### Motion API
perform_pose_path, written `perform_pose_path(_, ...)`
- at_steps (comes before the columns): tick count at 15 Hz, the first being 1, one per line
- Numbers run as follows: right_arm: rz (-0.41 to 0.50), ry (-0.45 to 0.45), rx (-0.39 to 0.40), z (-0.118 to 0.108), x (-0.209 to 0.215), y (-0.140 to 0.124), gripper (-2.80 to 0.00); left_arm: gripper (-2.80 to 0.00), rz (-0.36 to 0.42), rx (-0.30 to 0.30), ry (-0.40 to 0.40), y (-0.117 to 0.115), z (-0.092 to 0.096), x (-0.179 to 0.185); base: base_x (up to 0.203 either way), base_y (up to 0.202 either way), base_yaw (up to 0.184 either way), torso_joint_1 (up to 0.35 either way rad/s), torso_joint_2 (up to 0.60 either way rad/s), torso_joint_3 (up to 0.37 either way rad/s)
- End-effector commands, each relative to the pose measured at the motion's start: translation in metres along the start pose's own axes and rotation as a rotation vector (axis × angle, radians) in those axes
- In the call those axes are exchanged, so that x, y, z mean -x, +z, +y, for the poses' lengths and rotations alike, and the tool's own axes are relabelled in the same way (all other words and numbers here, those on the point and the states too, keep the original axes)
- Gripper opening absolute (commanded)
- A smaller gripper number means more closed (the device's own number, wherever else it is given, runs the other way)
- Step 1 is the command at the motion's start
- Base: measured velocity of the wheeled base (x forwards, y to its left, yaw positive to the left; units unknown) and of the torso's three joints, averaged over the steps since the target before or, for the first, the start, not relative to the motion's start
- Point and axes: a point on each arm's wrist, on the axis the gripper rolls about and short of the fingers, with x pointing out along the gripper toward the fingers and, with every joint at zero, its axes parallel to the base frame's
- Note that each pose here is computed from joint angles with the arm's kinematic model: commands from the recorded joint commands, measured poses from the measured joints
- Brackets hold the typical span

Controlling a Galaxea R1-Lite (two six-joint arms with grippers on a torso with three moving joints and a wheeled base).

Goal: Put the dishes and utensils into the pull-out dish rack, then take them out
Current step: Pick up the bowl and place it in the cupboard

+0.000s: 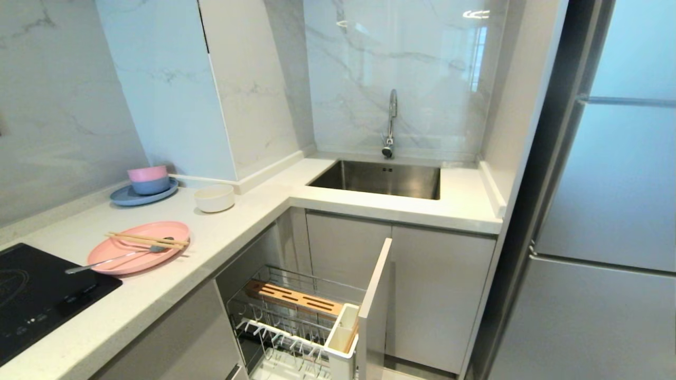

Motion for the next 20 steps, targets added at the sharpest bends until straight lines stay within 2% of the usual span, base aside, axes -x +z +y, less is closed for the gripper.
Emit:
perform_pose_path(1,0.002,0.001,0.0,0.0,-0.0002,-0.0004,-2.8,-2.8,0.001,-0.001,0.0,0.0001,0.0,-0.0001,0.0,0.0,0.0,0.002,0.0,-0.025)
perform_pose_path(7,0.002,-0.001,-0.001,0.0,-0.0002,-0.0004,-2.8,-2.8,0.002,-0.016,-0.001,-0.0002,0.0,0.0,0.0,0.0,0.0,0.002,0.0,-0.169)
perform_pose_path(10,0.002,0.001,0.0,0.0,-0.0002,-0.0004,-2.8,-2.8,0.005,-0.103,-0.008,-0.0006,-0.0002,0.0,0.0,0.0,0.0,0.002,0.0,-0.197)
perform_pose_path(11,0.002,0.001,-0.001,0.0,-0.0002,-0.0004,-2.8,-2.8,0.004,-0.113,-0.017,-0.0006,-0.0004,0.0,0.0,0.0,0.0,0.002,0.0,-0.204)
perform_pose_path(20,0.002,-0.001,0.0,0.0,-0.0002,-0.0004,-2.8,-2.8,0.004,-0.105,-0.018,-0.0006,-0.0004,0.0,0.0,0.0,0.0,0.004,0.0,-0.197)
